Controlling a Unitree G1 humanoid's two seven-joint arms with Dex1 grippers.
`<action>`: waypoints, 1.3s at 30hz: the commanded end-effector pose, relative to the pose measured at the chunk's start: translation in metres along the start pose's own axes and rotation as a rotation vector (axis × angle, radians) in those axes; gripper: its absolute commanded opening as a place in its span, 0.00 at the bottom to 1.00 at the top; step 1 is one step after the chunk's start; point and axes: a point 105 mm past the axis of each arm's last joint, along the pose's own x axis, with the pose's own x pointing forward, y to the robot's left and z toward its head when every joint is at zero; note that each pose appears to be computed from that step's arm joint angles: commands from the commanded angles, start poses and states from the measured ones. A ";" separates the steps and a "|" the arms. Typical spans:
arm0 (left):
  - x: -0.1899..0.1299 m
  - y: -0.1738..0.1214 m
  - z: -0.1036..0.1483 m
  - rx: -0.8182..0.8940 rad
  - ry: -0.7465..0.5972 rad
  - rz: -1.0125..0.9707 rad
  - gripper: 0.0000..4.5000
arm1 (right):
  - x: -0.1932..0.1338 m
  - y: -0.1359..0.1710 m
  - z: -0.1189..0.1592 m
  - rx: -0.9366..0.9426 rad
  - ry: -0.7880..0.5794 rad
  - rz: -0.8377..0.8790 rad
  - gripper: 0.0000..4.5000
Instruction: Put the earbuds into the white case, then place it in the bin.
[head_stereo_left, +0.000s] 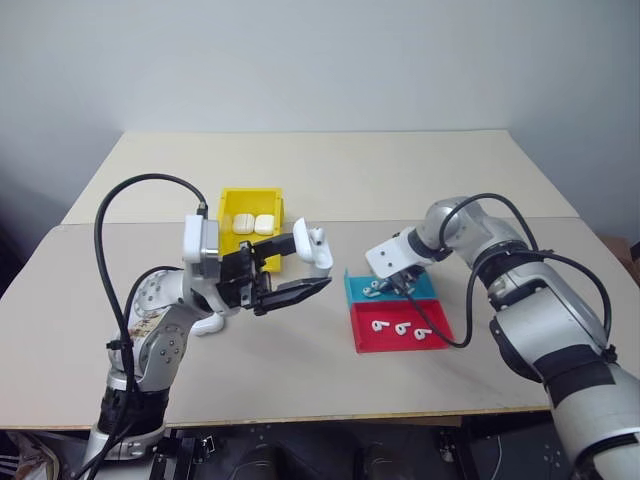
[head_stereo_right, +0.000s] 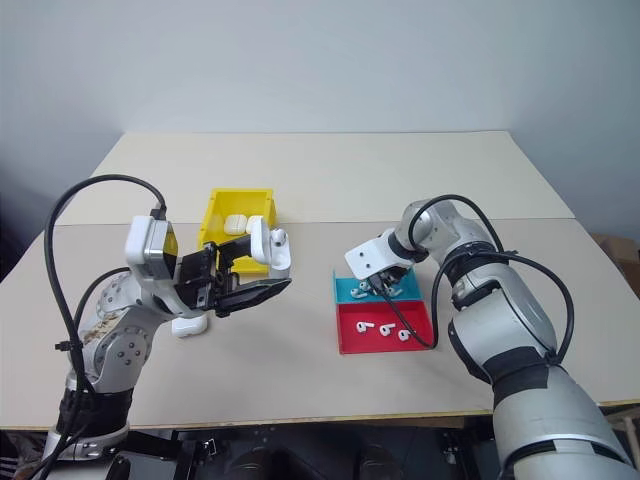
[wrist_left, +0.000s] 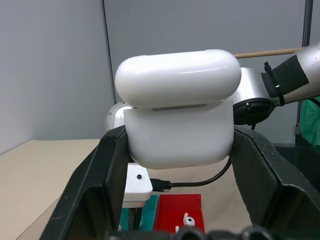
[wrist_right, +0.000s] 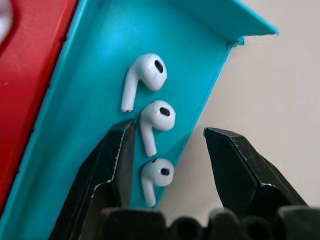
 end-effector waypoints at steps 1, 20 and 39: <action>0.001 -0.005 0.013 0.052 -0.029 -0.014 0.62 | -0.002 -0.003 0.000 -0.026 0.009 -0.008 0.58; -0.001 -0.006 0.012 0.050 -0.016 0.000 0.62 | 0.006 0.005 0.003 -0.007 -0.020 0.035 0.30; 0.017 0.000 0.013 -0.020 -0.086 -0.097 0.62 | -0.121 -0.008 0.027 0.573 -0.759 -0.533 0.14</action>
